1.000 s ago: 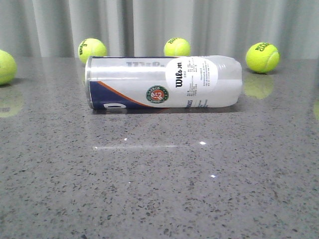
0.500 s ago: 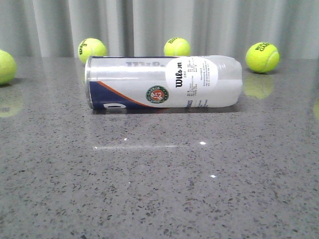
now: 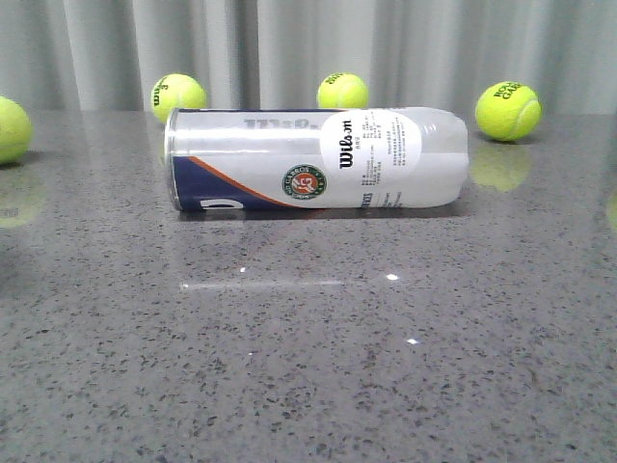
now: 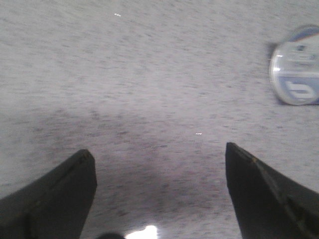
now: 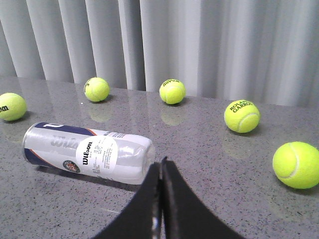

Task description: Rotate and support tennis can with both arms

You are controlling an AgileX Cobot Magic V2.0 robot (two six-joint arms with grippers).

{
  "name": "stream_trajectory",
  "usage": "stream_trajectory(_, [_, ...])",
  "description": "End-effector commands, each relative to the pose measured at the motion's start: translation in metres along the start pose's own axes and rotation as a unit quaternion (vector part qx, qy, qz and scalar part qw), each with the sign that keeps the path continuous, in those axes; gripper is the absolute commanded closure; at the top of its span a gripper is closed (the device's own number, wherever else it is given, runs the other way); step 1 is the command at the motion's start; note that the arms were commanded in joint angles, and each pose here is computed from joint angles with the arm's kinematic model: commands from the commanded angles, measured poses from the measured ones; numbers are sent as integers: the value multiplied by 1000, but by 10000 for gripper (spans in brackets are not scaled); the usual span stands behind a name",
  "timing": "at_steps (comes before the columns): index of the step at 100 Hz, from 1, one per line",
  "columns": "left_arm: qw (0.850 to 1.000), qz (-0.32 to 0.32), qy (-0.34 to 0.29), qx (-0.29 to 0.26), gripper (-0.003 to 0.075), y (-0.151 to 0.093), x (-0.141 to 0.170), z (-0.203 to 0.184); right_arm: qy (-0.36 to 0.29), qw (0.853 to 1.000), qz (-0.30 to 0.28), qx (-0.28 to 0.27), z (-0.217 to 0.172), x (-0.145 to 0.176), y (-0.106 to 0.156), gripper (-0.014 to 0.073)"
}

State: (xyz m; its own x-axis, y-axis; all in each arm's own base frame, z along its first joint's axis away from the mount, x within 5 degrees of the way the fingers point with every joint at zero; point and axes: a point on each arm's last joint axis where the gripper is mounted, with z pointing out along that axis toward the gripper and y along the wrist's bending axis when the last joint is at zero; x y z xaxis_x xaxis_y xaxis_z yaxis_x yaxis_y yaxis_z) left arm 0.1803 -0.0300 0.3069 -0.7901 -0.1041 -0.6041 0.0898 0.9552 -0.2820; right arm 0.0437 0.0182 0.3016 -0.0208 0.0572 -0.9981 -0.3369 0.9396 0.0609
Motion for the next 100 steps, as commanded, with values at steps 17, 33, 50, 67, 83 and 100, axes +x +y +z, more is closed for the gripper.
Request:
stream_trajectory(17, [989, -29, -1, 145, 209, -26, -36, 14, -50, 999, -4, 7, -1, -15, -1, 652])
stream_trajectory(33, [975, -47, 25, 215, 209, -35, -51, 32, -50, 999, -4, 7, -1, -15, -1, 652])
stream_trajectory(50, [956, -61, 56, 281, 209, -45, -63, 57, -50, 999, -4, 7, -1, -15, -1, 652])
stream_trajectory(67, [950, -47, 90, 295, 211, -61, -69, 84, -50, 999, -4, 7, -1, -15, -1, 652])
stream_trajectory(83, [946, -35, 111, 303, 210, -79, -72, 109, -50, 999, -4, 7, -1, -15, -1, 652])
stream_trajectory(100, [937, -44, 121, 324, 211, -94, -76, 129, -50, 999, -4, 7, -1, -15, -1, 652])
